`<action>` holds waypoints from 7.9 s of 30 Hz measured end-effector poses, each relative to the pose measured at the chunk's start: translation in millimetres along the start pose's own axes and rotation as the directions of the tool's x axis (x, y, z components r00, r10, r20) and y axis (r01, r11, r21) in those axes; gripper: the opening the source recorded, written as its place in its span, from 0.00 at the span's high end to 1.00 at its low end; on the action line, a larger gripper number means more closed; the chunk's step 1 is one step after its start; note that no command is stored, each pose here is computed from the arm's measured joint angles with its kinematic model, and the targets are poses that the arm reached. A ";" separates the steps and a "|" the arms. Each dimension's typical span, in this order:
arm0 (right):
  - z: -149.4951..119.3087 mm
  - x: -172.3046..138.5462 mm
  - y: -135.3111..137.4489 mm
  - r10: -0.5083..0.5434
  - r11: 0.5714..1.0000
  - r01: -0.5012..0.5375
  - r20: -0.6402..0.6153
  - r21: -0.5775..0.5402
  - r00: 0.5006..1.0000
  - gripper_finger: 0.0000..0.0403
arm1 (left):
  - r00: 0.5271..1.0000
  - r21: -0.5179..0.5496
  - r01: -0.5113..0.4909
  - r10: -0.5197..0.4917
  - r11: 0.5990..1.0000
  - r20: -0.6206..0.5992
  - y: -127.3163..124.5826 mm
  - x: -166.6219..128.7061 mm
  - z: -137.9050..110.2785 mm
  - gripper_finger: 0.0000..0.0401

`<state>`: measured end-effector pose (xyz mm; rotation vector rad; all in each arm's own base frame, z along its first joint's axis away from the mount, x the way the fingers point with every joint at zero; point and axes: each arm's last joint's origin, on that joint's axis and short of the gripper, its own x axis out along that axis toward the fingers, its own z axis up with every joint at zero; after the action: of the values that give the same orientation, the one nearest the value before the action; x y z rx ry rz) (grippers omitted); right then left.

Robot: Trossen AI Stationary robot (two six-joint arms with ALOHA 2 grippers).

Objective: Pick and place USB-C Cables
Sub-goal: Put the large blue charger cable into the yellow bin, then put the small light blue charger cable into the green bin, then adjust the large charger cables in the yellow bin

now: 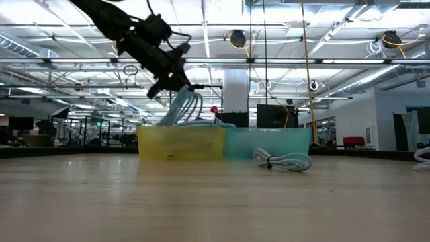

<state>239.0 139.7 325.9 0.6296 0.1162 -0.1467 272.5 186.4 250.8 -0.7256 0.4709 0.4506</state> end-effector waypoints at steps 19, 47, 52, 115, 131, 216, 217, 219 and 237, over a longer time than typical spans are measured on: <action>1.0 1.1 -1.0 -0.003 1.000 0.003 0.002 0.024 1.000 0.47 | 0.991 0.040 -0.082 0.086 0.996 -0.103 -3.5 8.9 -17.5 0.95; 0.4 1.1 -1.4 -0.004 1.000 0.004 -0.005 0.001 1.000 0.47 | 0.968 -0.011 -0.139 0.133 0.990 -0.214 17.8 44.7 -35.2 0.58; 0.3 1.1 -1.5 -0.004 1.000 0.004 -0.006 0.000 1.000 0.47 | 0.955 0.009 -0.171 0.168 0.985 -0.243 12.7 33.8 -30.5 0.46; 72.7 57.1 -162.7 -0.799 0.597 0.785 0.036 0.166 0.600 0.94 | 0.996 0.261 -0.087 0.088 0.961 0.006 -243.3 -190.4 -193.3 0.70; 42.1 112.1 -247.4 -0.777 0.547 0.833 -0.319 0.082 0.542 0.94 | 0.997 0.193 -0.083 0.082 0.978 0.013 -243.9 -191.5 -194.3 0.70; 92.4 41.4 -108.8 -0.103 0.983 0.064 -0.229 -0.171 0.968 1.00 | 0.947 -0.156 -0.060 0.007 0.986 -0.322 -44.7 68.4 -71.6 1.00; 92.4 41.4 -108.8 -0.103 0.983 0.064 -0.229 -0.171 0.968 1.00 | 0.945 -0.157 -0.056 0.001 0.986 -0.327 -44.8 68.3 -71.8 1.00; 92.4 41.5 -108.8 -0.103 0.983 0.064 -0.229 -0.171 0.968 1.00 | 0.940 -0.163 -0.046 -0.012 0.986 -0.340 -44.9 68.1 -72.4 1.00; 93.5 41.8 -107.9 -0.095 0.984 0.058 -0.217 -0.170 0.972 1.00 | 0.876 -0.192 -0.266 0.154 0.945 -0.457 19.1 87.5 -75.7 1.00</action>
<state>267.5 -6.2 332.2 0.4769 0.3678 -0.1386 313.6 164.7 143.2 -1.0331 0.9372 0.5612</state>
